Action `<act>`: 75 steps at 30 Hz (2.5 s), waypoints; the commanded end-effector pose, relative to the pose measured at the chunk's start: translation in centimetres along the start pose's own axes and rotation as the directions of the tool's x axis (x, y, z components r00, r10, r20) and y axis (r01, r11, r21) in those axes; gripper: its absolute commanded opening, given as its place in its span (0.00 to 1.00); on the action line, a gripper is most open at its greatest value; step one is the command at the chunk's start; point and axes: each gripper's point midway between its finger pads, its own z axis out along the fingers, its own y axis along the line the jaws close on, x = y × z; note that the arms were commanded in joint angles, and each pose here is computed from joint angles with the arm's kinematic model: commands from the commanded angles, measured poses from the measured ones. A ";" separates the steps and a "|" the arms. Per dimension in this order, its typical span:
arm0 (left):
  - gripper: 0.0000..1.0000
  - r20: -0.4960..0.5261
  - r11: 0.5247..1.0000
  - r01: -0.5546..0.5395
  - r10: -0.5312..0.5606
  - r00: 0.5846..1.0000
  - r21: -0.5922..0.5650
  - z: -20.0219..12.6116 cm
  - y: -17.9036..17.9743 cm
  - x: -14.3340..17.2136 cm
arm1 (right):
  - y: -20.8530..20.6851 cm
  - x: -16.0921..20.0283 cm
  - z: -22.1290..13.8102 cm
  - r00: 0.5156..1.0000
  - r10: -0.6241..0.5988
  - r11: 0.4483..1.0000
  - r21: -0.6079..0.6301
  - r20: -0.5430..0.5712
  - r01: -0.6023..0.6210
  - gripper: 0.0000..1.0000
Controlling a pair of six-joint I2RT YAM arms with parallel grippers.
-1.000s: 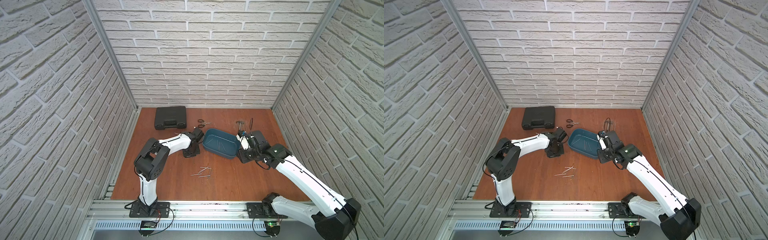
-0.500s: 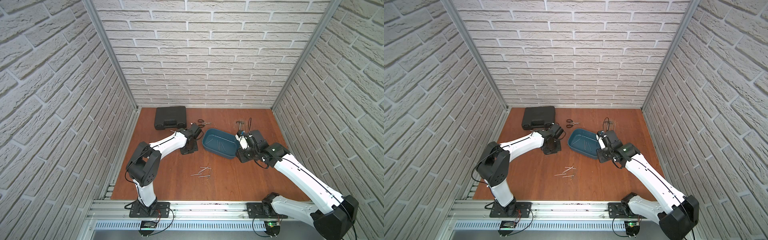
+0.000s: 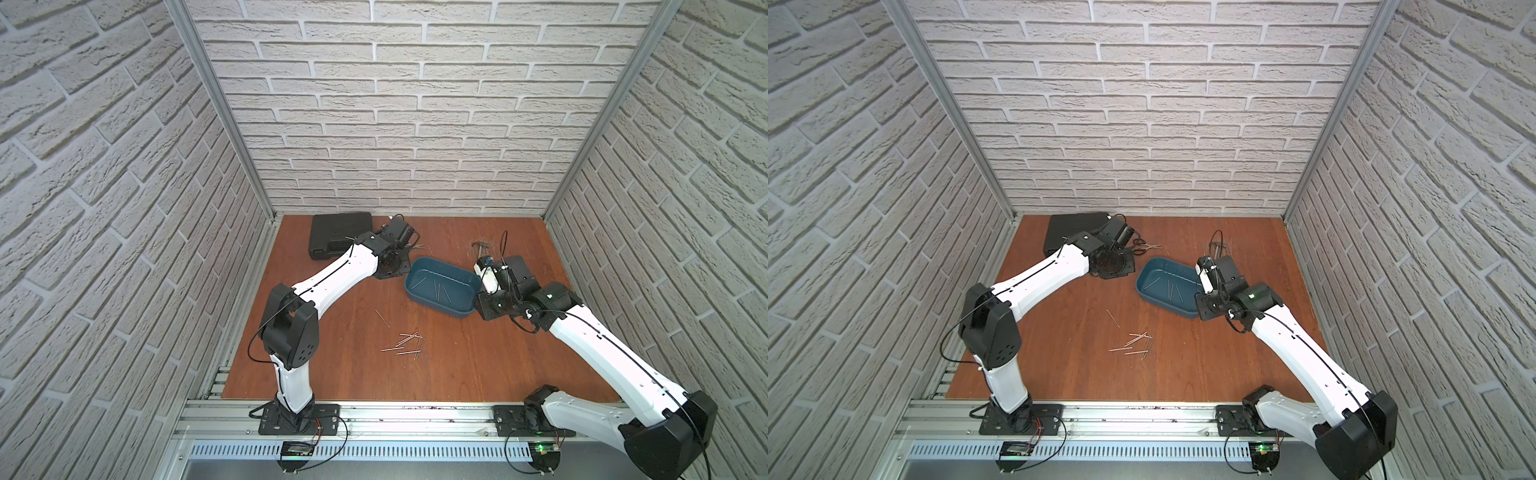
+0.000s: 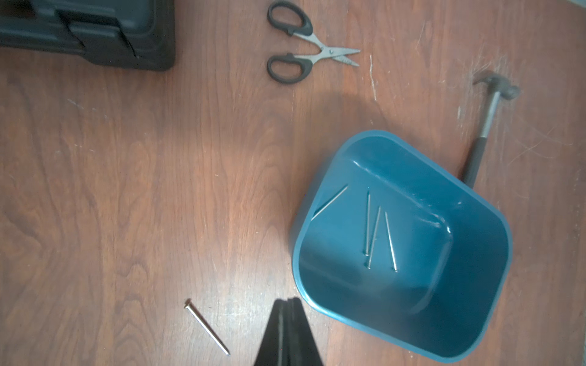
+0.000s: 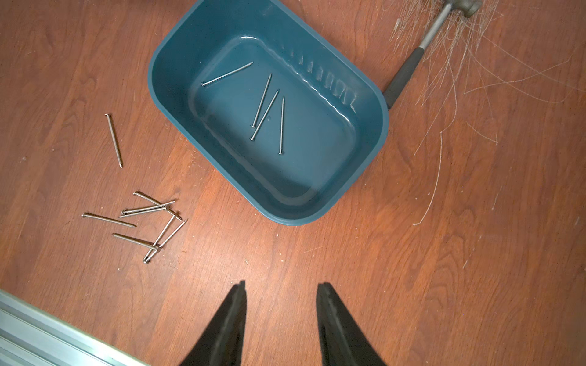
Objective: Put the nails on the desktop into the storage box
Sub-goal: Pick up the nail from the center of the board.
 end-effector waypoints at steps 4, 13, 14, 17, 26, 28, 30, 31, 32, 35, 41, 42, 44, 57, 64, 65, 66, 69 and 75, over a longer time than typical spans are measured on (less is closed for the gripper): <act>0.25 -0.082 0.991 0.097 -0.104 0.991 -0.089 2.3 4.5 3.6 | -0.3 -0.1 -1.0 0.999 0.015 1.000 0.001 0.038 -0.015 0.41; 0.32 -0.137 0.974 0.161 -0.183 0.973 -0.159 5.0 7.5 6.5 | 0.3 -0.1 -0.5 1.000 0.015 1.000 -0.028 0.025 -0.014 0.41; 0.32 -0.145 0.974 0.160 -0.184 0.972 -0.161 5.3 7.5 6.7 | 0.3 -0.2 -0.5 1.000 0.015 0.999 -0.030 0.025 -0.015 0.41; 0.32 -0.161 0.973 0.156 -0.183 0.970 -0.169 6.0 7.5 7.0 | 0.3 -0.2 -0.5 1.000 0.018 0.999 -0.032 0.025 -0.017 0.41; 0.32 -0.199 0.970 0.152 -0.189 0.962 -0.187 7.2 7.9 8.2 | -0.1 0.5 -0.7 0.999 0.018 1.000 -0.017 0.027 -0.018 0.41; 0.32 -0.207 0.969 0.154 -0.194 0.959 -0.193 7.5 8.0 8.5 | -0.1 0.5 -0.7 0.999 0.019 1.000 -0.016 0.028 -0.018 0.41; 0.31 -0.213 0.968 0.157 -0.199 0.957 -0.198 7.7 8.2 8.8 | -0.1 0.5 -0.7 0.999 0.017 1.000 -0.014 0.028 -0.017 0.41; 0.31 -0.217 0.966 0.160 -0.203 0.955 -0.201 7.9 8.3 9.0 | -0.1 0.4 -0.7 0.999 0.017 1.000 -0.014 0.029 -0.017 0.41; 0.30 -0.220 0.965 0.162 -0.206 0.953 -0.204 8.0 8.4 9.2 | -0.1 0.4 -0.7 0.999 0.016 1.000 -0.014 0.029 -0.015 0.41; 0.29 -0.221 0.962 0.172 -0.218 0.951 -0.211 8.1 8.7 9.6 | -0.1 0.4 -0.7 1.000 0.016 1.000 -0.014 0.026 -0.015 0.41; 0.28 -0.230 0.960 0.169 -0.221 0.948 -0.223 8.5 9.1 10.1 | -0.1 0.5 -0.6 1.000 0.010 1.000 -0.014 0.023 -0.010 0.41; 0.28 -0.231 0.960 0.170 -0.221 0.947 -0.224 8.6 9.1 10.1 | -0.1 0.5 -0.6 1.000 0.009 1.000 -0.014 0.022 -0.009 0.41; 0.27 -0.237 0.959 0.168 -0.222 0.946 -0.228 8.9 9.2 10.3 | -0.2 0.5 -0.6 1.000 0.006 1.000 -0.010 0.021 -0.006 0.41; 0.10 -0.276 0.957 0.163 -0.228 0.934 -0.241 9.8 9.7 11.9 | -0.3 0.5 -0.7 1.000 0.003 1.000 0.001 0.026 -0.003 0.41; 0.00 -0.269 0.960 0.153 -0.215 0.939 -0.236 9.5 9.7 11.5 | -0.3 0.4 -0.7 1.000 -0.003 1.000 0.001 0.023 0.003 0.41; 0.00 -0.267 0.961 0.149 -0.211 0.940 -0.234 9.3 9.7 11.4 | -0.3 0.4 -0.8 1.000 -0.004 1.000 0.000 0.024 0.004 0.41; 0.00 -0.263 0.962 0.145 -0.206 0.943 -0.232 9.2 9.7 11.2 | -0.4 0.4 -0.8 1.000 -0.005 1.000 0.002 0.024 0.005 0.41; 0.00 -0.251 0.963 0.133 -0.192 0.949 -0.234 8.5 9.7 10.7 | -0.4 0.4 -0.8 1.000 -0.004 1.000 0.002 0.025 0.004 0.41; 0.00 -0.225 0.968 0.112 -0.163 0.961 -0.223 7.1 9.4 9.6 | -0.3 0.3 -0.7 1.000 -0.001 1.000 -0.003 0.026 0.001 0.41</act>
